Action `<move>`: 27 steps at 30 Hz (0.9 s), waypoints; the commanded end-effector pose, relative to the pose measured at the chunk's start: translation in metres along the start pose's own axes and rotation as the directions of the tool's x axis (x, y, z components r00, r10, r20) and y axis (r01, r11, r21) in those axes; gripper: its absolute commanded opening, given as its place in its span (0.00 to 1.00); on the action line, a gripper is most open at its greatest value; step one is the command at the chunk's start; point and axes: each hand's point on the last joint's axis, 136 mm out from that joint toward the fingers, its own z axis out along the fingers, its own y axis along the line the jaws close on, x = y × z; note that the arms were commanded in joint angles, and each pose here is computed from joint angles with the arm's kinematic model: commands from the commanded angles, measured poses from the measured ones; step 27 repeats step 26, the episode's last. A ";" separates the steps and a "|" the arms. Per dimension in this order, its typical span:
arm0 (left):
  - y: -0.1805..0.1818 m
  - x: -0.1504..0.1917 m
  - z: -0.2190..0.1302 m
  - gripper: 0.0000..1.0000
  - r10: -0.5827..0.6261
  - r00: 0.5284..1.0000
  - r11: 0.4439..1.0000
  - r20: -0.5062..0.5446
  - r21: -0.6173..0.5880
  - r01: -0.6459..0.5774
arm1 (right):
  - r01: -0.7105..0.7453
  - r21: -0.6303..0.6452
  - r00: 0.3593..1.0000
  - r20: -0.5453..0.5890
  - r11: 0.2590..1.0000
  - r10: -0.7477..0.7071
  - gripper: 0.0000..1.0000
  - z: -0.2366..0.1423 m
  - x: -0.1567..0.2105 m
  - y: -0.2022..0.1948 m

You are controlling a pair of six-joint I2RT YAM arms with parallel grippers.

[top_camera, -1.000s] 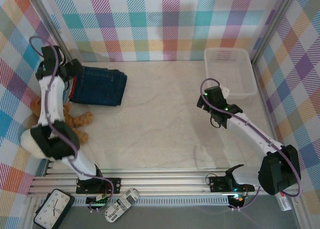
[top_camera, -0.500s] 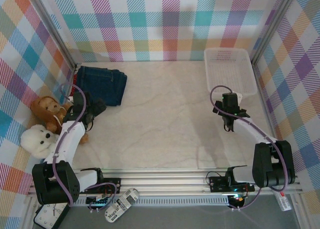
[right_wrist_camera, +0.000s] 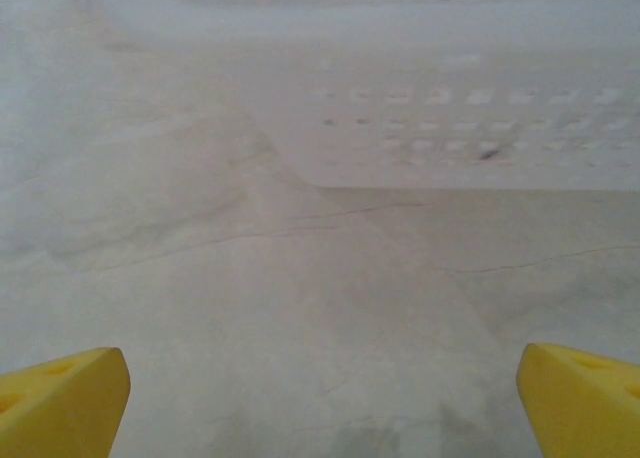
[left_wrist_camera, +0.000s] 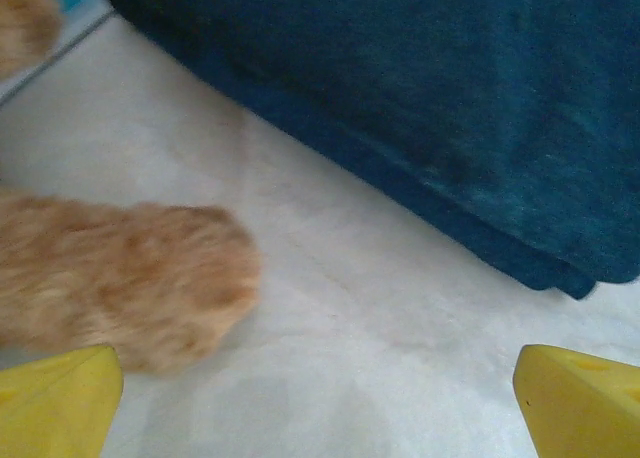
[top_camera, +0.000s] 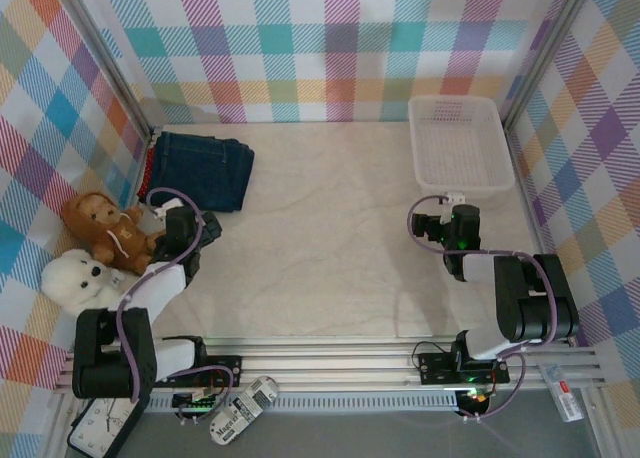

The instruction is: Fold and stack the skirts

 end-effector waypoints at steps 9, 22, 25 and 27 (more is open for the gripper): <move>-0.045 -0.015 0.035 1.00 0.184 0.963 0.977 0.194 0.070 -0.201 | -0.009 -0.038 0.991 0.130 0.999 0.014 0.99 0.002 -0.031 -0.003; -0.057 0.002 0.037 1.00 0.219 0.950 0.955 0.221 0.152 -0.255 | -0.006 -0.044 0.992 0.122 0.999 0.011 0.99 0.004 -0.030 -0.002; -0.058 0.002 0.037 1.00 0.220 0.950 0.954 0.223 0.153 -0.257 | -0.004 -0.044 0.992 0.128 0.999 0.009 0.99 0.002 -0.030 -0.002; -0.058 0.003 0.037 1.00 0.220 0.950 0.954 0.221 0.154 -0.257 | -0.005 -0.045 0.992 0.129 0.999 0.011 0.99 0.002 -0.030 -0.001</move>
